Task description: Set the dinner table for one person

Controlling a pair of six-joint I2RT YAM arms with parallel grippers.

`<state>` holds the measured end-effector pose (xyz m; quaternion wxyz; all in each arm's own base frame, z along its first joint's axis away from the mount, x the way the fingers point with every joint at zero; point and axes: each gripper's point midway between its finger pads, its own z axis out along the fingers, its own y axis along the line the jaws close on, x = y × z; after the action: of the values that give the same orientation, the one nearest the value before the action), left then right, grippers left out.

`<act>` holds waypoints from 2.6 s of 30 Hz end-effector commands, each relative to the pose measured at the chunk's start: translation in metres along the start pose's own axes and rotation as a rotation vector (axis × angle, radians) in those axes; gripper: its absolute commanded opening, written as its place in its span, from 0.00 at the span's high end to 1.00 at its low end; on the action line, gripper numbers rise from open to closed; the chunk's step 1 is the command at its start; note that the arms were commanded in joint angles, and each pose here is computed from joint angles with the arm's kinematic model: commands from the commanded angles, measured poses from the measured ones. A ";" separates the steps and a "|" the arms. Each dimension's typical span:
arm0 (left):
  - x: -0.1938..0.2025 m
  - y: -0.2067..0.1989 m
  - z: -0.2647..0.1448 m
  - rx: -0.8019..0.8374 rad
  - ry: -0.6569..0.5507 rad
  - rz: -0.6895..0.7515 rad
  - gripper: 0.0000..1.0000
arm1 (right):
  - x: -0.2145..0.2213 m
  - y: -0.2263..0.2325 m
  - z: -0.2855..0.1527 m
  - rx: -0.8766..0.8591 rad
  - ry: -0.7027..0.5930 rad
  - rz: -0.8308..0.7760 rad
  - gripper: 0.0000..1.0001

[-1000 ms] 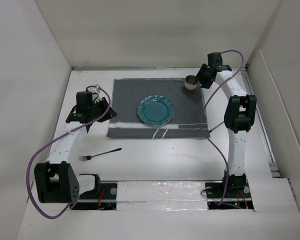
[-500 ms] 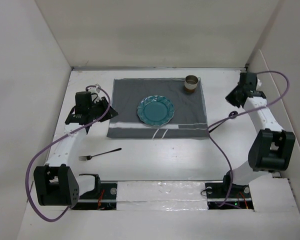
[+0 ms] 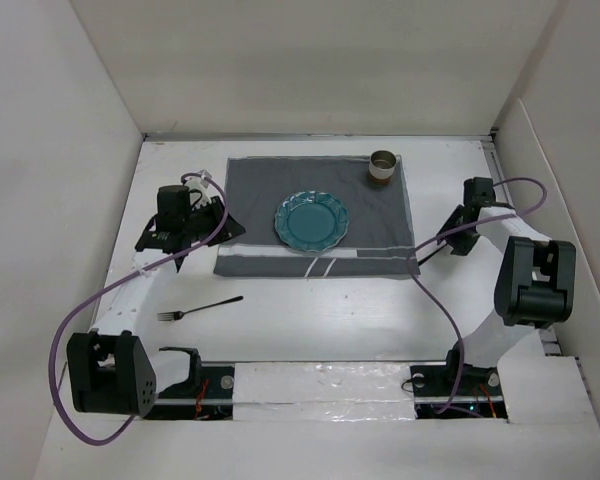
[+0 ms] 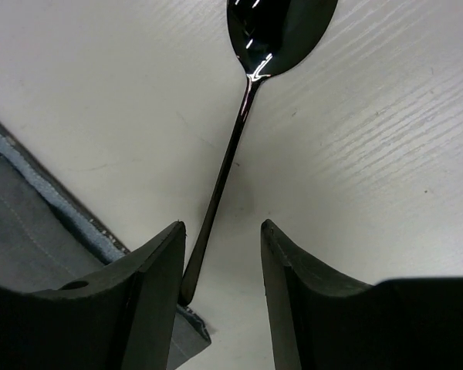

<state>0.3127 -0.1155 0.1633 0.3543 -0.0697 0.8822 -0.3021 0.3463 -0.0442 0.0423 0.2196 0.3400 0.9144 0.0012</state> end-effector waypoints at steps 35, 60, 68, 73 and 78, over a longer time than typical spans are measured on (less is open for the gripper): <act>-0.016 0.000 -0.009 -0.041 -0.064 0.026 0.82 | 0.041 0.232 -0.146 -0.639 -0.064 -0.642 1.00; -0.019 -0.053 -0.027 -0.191 -0.190 0.030 0.66 | 0.059 0.241 0.002 -0.392 0.112 -0.596 0.91; 0.009 -0.011 -0.049 -0.360 -0.201 -0.112 0.75 | 0.054 0.263 -0.056 -0.527 0.050 -0.617 0.46; 0.057 0.022 -0.068 -0.459 -0.143 -0.234 1.00 | 0.053 0.266 -0.135 -0.628 -0.073 -0.572 0.46; 0.077 0.035 -0.081 -0.517 -0.135 -0.352 1.00 | 0.122 0.242 -0.212 -0.852 -0.093 -0.592 1.00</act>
<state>0.2170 -0.0851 0.1535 0.3503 -0.2719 0.8850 -0.1418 0.3647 0.2260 0.1977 0.3461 -0.0370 0.9076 0.2347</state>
